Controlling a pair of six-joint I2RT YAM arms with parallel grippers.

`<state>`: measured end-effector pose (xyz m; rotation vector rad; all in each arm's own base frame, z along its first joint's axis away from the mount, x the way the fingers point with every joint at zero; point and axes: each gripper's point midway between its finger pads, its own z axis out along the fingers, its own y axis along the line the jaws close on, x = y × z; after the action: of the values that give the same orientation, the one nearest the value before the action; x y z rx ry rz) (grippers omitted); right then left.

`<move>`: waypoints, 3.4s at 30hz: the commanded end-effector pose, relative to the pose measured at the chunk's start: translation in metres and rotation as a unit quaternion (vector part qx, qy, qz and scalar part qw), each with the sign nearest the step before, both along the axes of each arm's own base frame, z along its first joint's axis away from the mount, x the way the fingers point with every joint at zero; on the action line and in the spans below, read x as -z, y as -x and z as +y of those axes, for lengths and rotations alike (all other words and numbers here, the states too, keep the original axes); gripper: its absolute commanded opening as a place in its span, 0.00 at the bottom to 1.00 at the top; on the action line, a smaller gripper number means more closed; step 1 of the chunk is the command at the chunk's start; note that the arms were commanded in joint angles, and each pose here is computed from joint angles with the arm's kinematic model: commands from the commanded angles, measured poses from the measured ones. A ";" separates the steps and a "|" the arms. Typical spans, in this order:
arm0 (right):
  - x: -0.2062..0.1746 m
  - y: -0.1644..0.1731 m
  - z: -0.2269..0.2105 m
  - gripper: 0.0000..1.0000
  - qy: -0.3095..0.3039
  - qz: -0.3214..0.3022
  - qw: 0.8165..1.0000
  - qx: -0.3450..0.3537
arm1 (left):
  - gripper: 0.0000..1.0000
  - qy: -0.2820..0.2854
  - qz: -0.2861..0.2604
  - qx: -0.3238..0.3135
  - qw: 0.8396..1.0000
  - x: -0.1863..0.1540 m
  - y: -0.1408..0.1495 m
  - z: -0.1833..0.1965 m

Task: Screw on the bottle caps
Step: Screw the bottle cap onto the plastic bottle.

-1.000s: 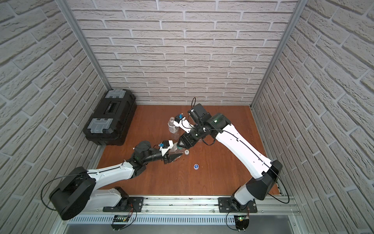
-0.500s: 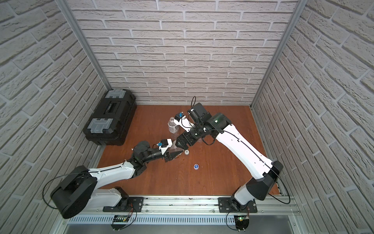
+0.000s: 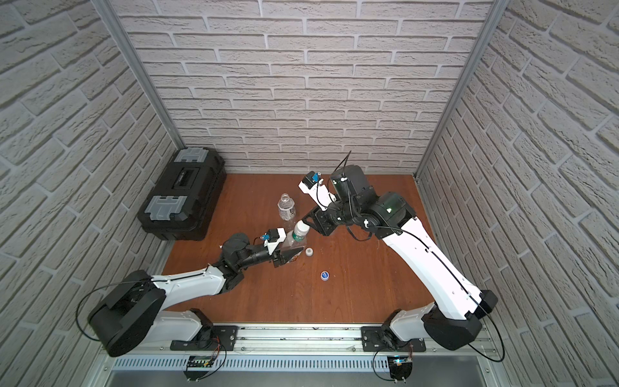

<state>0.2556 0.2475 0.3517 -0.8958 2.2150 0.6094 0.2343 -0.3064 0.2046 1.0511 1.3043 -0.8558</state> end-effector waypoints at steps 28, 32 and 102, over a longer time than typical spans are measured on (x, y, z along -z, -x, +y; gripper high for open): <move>0.060 0.000 0.015 0.23 0.066 0.072 0.995 -0.024 | 0.52 0.055 -0.050 -0.013 0.997 -0.047 0.001 0.004; 0.006 -0.001 0.012 0.32 0.018 -0.006 1.000 -0.023 | 0.52 0.026 -0.037 -0.022 0.999 -0.024 -0.002 0.005; 0.043 0.012 0.021 0.52 0.081 -0.029 0.967 -0.238 | 0.53 0.009 0.008 0.088 0.996 -0.018 0.018 0.001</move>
<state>0.2413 0.2642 0.3035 -1.5540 2.0337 0.5782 0.2149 -0.3049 0.2072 1.1625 1.2915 -1.0325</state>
